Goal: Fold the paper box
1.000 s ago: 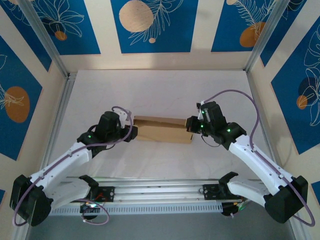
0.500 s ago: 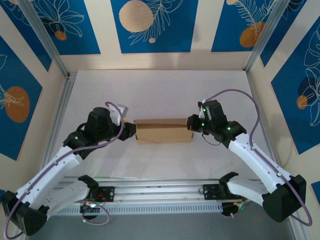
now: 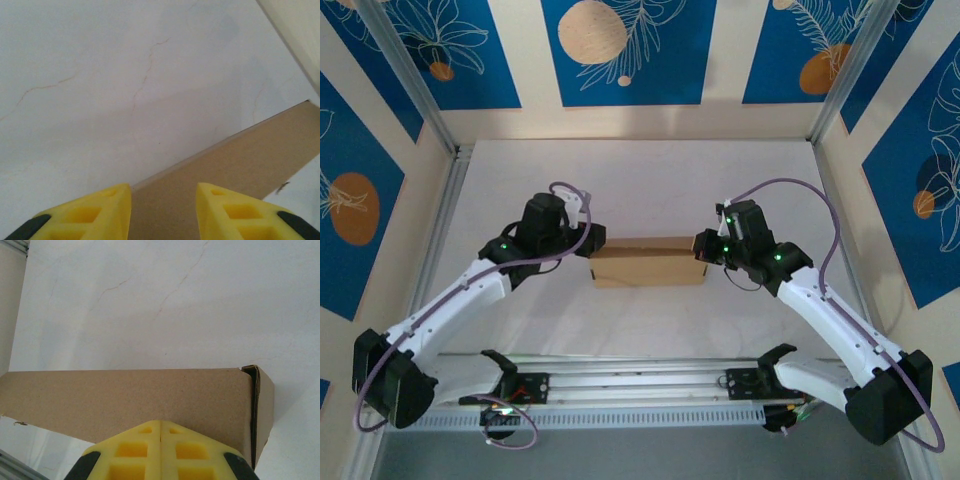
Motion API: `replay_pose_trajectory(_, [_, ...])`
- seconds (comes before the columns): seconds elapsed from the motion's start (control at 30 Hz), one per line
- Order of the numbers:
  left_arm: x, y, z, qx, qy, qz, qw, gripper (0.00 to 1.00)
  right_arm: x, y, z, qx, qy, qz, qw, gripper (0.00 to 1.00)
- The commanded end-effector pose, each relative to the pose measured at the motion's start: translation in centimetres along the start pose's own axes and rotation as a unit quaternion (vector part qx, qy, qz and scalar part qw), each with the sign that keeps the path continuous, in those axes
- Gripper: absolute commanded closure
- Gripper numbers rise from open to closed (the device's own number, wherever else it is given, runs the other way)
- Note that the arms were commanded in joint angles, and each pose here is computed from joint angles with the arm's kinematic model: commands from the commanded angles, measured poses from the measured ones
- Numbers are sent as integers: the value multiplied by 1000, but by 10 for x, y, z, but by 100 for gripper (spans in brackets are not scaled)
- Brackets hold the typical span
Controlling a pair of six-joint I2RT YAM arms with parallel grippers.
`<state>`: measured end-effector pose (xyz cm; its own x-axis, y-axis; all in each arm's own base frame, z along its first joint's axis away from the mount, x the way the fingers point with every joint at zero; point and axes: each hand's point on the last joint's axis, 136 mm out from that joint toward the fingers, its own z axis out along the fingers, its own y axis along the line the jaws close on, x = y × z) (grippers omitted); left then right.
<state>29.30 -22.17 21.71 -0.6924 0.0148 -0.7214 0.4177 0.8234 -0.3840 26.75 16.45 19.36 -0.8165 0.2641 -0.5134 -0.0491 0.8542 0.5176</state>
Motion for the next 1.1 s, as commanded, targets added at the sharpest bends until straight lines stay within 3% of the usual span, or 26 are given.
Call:
replay_pose_trajectory(0.0, [25, 10, 9, -1, 5, -28, 1000, 64, 30, -25, 5, 43, 50, 6, 998, 100])
replay_pose_trajectory(0.13, [75, 33, 18, -19, 30, -61, 998, 68, 36, -29, 10, 46, 60, 12, 997, 100])
replay_pose_trajectory(0.27, [98, 43, 18, -30, 38, -71, 996, 69, 44, -33, 14, 50, 72, 16, 996, 100])
replay_pose_trajectory(0.43, [99, 48, 18, -44, 44, -57, 996, 69, 33, -24, 6, 41, 64, 6, 997, 100])
replay_pose_trajectory(0.73, [98, 54, 18, -68, 53, -30, 996, 68, -6, 34, -20, -41, 47, -14, 998, 97])
replay_pose_trajectory(1.07, [94, 49, 17, -67, 54, -18, 996, 68, -4, 103, 12, -92, 79, -53, 991, 98])
